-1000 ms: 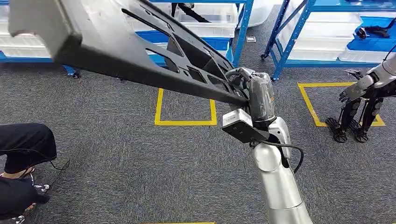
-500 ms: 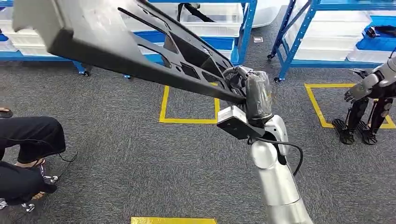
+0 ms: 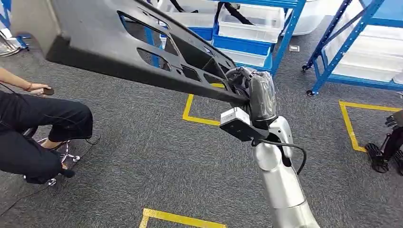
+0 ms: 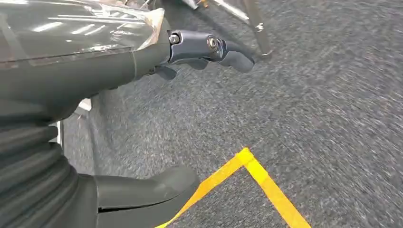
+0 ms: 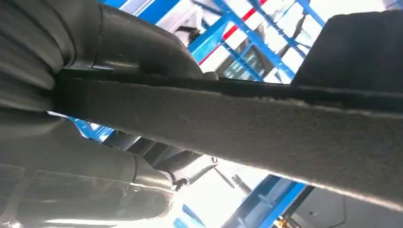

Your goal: Take the parts from the cabinet and place them on the table.

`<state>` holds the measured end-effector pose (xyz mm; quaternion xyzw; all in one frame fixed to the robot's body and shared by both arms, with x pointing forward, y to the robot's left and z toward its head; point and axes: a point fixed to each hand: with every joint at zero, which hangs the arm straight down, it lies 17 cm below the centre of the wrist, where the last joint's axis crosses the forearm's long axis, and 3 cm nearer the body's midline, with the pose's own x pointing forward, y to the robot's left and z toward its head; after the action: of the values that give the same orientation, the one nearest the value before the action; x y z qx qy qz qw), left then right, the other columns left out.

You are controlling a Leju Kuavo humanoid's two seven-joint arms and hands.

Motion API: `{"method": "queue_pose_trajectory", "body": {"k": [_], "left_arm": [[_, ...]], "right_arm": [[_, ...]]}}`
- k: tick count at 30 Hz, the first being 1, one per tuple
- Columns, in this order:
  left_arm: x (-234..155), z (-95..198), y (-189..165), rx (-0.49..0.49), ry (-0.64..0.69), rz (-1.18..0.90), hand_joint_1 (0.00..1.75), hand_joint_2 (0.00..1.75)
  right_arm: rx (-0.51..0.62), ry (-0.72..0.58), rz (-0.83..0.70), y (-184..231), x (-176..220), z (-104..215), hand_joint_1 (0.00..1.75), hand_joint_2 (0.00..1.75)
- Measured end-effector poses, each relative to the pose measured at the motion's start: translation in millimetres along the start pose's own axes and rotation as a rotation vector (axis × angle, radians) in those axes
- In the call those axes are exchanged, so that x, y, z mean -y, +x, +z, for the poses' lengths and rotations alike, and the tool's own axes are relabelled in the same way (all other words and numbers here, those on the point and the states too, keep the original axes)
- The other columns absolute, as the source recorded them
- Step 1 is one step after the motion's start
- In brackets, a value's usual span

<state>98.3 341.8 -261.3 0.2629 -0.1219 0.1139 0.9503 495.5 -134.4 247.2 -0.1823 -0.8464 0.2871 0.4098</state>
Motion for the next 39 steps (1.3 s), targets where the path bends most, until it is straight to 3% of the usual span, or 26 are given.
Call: {"method": "queue_pose_trajectory", "body": {"k": [20,27,39], "left_arm": [[0.0,0.1,1.0,0.008,-0.001,0.037,0.00,1.75],[3.9,2.0,6.4,0.034,-0.010,0.071,0.00,1.75],[7.7,3.6,5.2,0.033,-0.022,0.055,0.00,1.75]], "right_arm": [[-0.011,-0.053,-0.037,-3.5,7.4,8.5,1.75,1.75],[-0.083,-0.140,-0.059,-25.1,24.1,85.5,1.75,1.75],[-0.113,-0.343,-0.047,9.9,95.3,152.4,1.75,1.75]]}}
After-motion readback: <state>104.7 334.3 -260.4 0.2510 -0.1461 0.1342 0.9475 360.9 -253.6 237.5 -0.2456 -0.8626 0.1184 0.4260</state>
